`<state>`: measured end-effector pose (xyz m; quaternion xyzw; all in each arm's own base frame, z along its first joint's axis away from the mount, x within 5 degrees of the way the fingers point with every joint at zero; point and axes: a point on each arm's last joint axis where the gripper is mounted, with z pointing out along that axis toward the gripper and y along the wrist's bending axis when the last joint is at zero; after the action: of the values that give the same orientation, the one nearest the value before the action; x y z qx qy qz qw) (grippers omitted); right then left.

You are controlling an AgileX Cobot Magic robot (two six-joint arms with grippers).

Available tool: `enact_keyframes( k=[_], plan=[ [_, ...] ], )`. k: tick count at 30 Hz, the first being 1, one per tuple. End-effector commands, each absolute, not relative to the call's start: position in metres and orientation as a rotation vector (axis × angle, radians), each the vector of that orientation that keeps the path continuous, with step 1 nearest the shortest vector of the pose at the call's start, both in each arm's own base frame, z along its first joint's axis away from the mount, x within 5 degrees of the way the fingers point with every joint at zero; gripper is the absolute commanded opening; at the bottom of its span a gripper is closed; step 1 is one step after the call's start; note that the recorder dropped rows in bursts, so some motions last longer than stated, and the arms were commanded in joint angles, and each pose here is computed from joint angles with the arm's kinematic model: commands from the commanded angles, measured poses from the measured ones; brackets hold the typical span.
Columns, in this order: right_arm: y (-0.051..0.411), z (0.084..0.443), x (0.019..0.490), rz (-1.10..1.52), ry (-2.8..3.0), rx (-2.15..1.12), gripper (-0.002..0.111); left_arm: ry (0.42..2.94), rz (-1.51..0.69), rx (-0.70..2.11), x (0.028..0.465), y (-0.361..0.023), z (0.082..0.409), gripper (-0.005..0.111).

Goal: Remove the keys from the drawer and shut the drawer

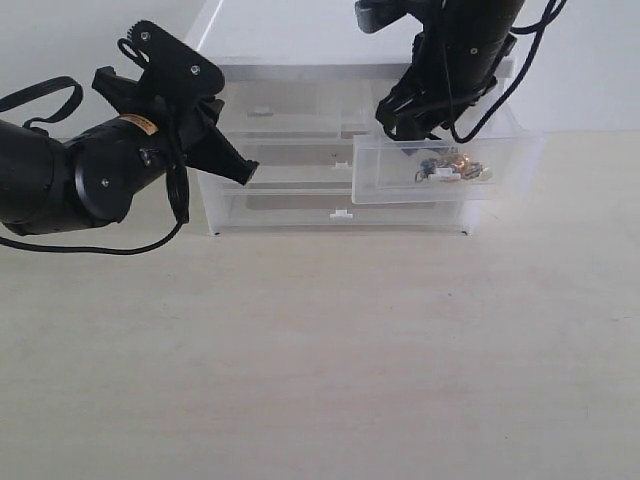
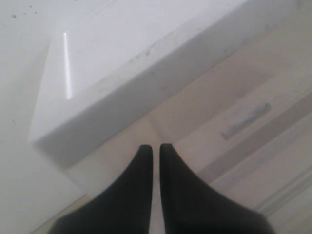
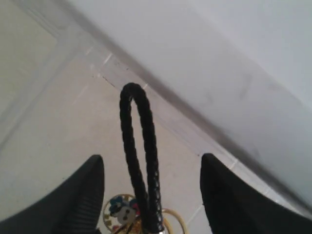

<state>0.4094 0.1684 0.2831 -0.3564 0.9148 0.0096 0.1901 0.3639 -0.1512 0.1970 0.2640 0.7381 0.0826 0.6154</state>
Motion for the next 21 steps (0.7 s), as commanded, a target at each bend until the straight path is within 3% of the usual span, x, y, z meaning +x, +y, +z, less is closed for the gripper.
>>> enact_keyframes(
  k=[1,3,4,8,15,21],
  plan=[
    [0.166,0.276,0.412,0.023,2.613,-0.972,0.052,1.668,0.200,0.552,0.368,-0.148,0.202,0.004],
    [0.166,0.275,0.412,0.029,2.620,-0.973,0.049,1.664,0.201,0.550,0.368,-0.148,0.202,0.004],
    [0.166,0.275,0.412,0.029,2.622,-0.974,0.042,1.664,0.201,0.550,0.368,-0.148,0.202,0.004],
    [0.164,0.275,0.412,-0.003,2.618,-0.998,0.000,1.664,0.201,0.550,0.368,-0.148,0.202,0.004],
    [0.161,0.284,0.410,-0.033,2.596,-0.991,0.000,1.662,0.202,0.549,0.368,-0.148,0.202,0.004],
    [0.154,0.325,0.393,-0.033,2.535,-0.974,0.000,1.662,0.202,0.549,0.368,-0.148,0.202,0.004]
  ],
)
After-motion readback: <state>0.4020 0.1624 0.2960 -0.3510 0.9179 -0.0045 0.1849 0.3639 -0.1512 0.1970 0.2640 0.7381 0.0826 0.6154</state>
